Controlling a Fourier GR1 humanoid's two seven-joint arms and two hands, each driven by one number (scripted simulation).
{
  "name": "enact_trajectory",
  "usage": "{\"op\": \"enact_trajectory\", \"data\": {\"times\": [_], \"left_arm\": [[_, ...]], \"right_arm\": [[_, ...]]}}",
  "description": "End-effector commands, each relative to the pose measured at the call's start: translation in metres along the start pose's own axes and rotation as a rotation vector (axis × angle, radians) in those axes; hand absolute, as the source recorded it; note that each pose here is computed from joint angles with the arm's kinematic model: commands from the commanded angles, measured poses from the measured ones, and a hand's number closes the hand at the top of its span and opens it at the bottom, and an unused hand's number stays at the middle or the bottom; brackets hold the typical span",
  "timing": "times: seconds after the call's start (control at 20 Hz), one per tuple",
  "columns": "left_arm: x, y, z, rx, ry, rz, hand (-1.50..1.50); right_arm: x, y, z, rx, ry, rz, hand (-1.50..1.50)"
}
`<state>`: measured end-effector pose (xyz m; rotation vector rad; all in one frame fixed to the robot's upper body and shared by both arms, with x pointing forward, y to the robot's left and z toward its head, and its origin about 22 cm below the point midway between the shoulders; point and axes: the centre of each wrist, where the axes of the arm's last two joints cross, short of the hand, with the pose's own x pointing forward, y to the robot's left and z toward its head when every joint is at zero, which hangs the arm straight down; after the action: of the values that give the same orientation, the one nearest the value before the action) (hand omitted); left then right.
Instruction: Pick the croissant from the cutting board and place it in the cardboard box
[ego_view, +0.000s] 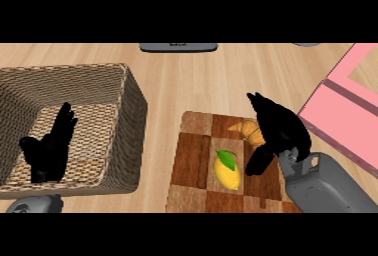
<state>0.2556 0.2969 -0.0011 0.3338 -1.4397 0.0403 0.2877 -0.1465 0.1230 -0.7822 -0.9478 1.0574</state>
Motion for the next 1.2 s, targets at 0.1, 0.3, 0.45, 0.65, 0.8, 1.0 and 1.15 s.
{"op": "enact_trajectory", "data": {"times": [0.1,0.3,0.45,0.65,0.8,1.0,1.15], "left_arm": [[-0.013,-0.035,0.0,0.002,0.032,0.014,0.0],[-0.021,-0.031,0.006,-0.003,0.052,0.025,0.0],[-0.027,-0.009,0.0,-0.012,0.074,0.025,0.0],[-0.018,-0.023,0.003,-0.026,0.064,0.027,0.0],[-0.012,-0.021,0.001,-0.017,0.059,-0.003,0.0],[-0.011,-0.02,0.0,-0.004,0.063,0.012,0.0],[-0.017,-0.022,-0.003,-0.02,0.067,0.029,0.0]], "right_arm": [[0.01,0.01,-0.026,0.024,0.109,0.053,-1.5],[-0.002,-0.003,-0.021,0.044,0.104,0.068,-1.5],[-0.004,0.024,-0.019,0.048,0.099,0.073,-1.5],[0.002,0.025,-0.026,0.05,0.107,0.079,-1.5],[-0.009,0.031,-0.034,0.063,0.111,0.065,-1.5],[-0.011,0.023,-0.044,0.049,0.111,0.058,-1.5],[-0.015,0.029,-0.049,0.042,0.083,0.069,-1.5]]}}
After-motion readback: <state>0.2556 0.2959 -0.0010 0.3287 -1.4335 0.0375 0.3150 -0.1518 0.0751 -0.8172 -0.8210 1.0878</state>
